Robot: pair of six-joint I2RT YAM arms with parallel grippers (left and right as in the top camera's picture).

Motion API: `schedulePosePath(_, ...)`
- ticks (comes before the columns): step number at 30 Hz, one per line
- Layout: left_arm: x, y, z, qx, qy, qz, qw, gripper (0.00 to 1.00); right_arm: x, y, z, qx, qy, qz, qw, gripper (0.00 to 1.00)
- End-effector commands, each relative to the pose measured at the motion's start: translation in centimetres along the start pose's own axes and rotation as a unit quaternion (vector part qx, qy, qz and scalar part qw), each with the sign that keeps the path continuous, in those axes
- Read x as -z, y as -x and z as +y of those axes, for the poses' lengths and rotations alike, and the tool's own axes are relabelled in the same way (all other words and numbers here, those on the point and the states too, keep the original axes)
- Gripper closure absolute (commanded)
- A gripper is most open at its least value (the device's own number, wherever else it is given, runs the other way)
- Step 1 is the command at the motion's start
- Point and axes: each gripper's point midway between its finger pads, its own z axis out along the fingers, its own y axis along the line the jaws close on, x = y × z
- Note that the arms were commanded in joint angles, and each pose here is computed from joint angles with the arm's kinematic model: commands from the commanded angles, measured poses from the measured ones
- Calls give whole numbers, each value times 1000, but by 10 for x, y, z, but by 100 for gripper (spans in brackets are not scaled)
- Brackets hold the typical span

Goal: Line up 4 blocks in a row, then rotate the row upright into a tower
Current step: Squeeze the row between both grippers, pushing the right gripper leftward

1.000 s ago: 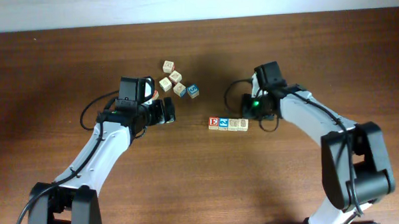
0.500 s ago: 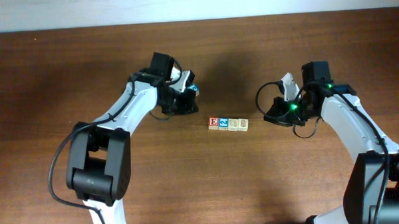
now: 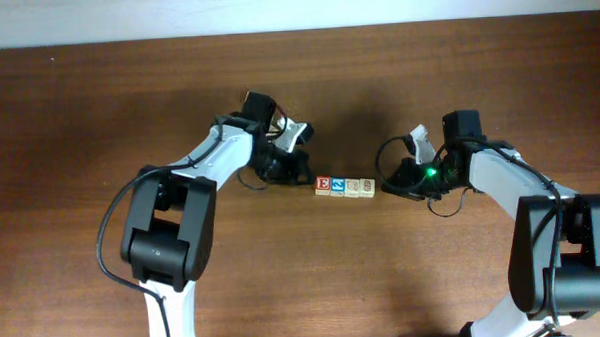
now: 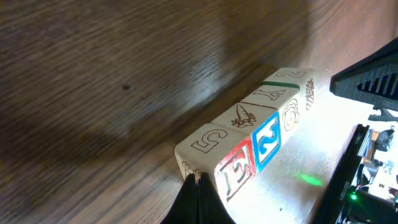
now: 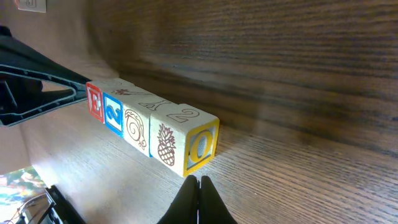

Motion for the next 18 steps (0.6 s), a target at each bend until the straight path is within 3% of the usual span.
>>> schedulePosePath(1, -8, -6, 5, 33, -7, 10, 999, 100, -1, -2, 0, -5, 10, 2, 1000, 96)
schedulePosePath(5, -9, -7, 6, 43, -7, 11, 999, 100, -4, 2, -3, -33, 7, -11, 999, 96)
schedulePosePath(12, -9, -9, 4, 125, -8, 16, 992, 100, -9, -7, -9, -46, 7, -7, 999, 96)
schedulePosePath(18, -18, -12, 3, 124, 20, 23, 992, 100, -9, -7, -9, -46, 7, -9, 999, 96)
